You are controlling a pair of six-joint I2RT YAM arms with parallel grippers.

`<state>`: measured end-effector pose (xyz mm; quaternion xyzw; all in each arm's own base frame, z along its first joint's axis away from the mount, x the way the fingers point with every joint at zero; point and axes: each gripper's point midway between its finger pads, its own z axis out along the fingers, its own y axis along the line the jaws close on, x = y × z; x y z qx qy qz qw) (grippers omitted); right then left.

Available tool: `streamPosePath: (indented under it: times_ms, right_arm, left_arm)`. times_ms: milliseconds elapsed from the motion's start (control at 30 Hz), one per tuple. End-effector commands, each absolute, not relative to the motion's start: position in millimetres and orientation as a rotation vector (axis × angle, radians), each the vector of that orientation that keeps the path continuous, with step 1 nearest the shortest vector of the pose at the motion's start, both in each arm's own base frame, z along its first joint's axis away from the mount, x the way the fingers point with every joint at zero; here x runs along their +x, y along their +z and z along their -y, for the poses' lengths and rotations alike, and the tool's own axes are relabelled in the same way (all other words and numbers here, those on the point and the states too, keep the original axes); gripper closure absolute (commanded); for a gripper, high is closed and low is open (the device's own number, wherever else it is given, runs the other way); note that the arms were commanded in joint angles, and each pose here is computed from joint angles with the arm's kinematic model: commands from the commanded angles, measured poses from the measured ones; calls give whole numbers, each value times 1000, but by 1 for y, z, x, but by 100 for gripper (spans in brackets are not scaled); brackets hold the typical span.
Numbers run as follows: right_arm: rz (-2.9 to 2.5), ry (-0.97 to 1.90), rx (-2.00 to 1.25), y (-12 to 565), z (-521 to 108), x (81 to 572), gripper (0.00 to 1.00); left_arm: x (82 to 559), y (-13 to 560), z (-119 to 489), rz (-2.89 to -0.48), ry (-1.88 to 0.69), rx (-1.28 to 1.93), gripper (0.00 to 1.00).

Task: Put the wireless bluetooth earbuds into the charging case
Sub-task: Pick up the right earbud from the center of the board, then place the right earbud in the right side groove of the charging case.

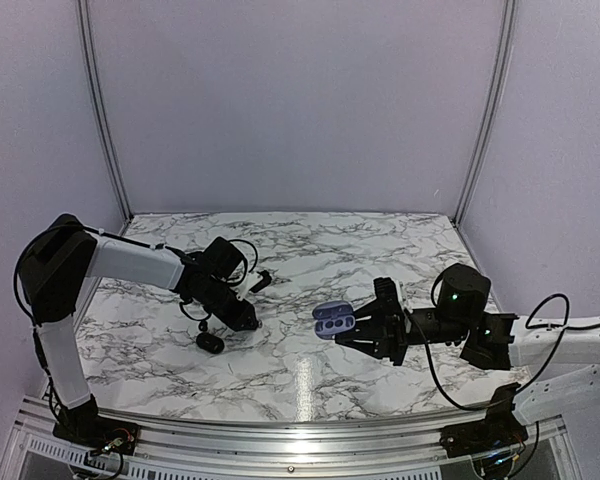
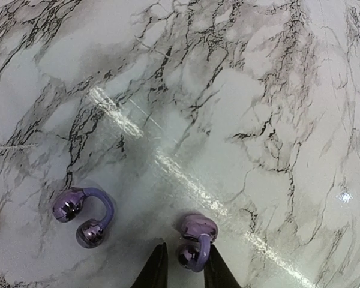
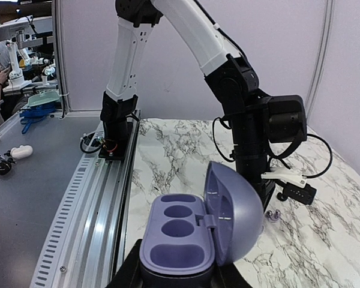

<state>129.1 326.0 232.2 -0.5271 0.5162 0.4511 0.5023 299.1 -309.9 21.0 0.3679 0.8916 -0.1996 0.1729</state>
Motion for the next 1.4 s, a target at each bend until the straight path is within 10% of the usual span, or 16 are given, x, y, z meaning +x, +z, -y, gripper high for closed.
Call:
streamPosePath:
  times_ms: [0,333,967,1367]
  right_arm:
    - [-1244,1095,-1261,235,-326,132,100]
    - [-1251,1101,-1252,233,-326,133,100]
    - [-1139,1122,-1295,239,-323,119,100]
    - [-1296,1086,-1331,218,-346,131,100]
  left_arm:
    - [292,17,314,-2522,-599,1081,82]
    - [288,46,320,-2421,-674,1088,98]
    - [172,257,356,-1581,-806,1392,97]
    - [138,278,392,-1498,-787,1524,98]
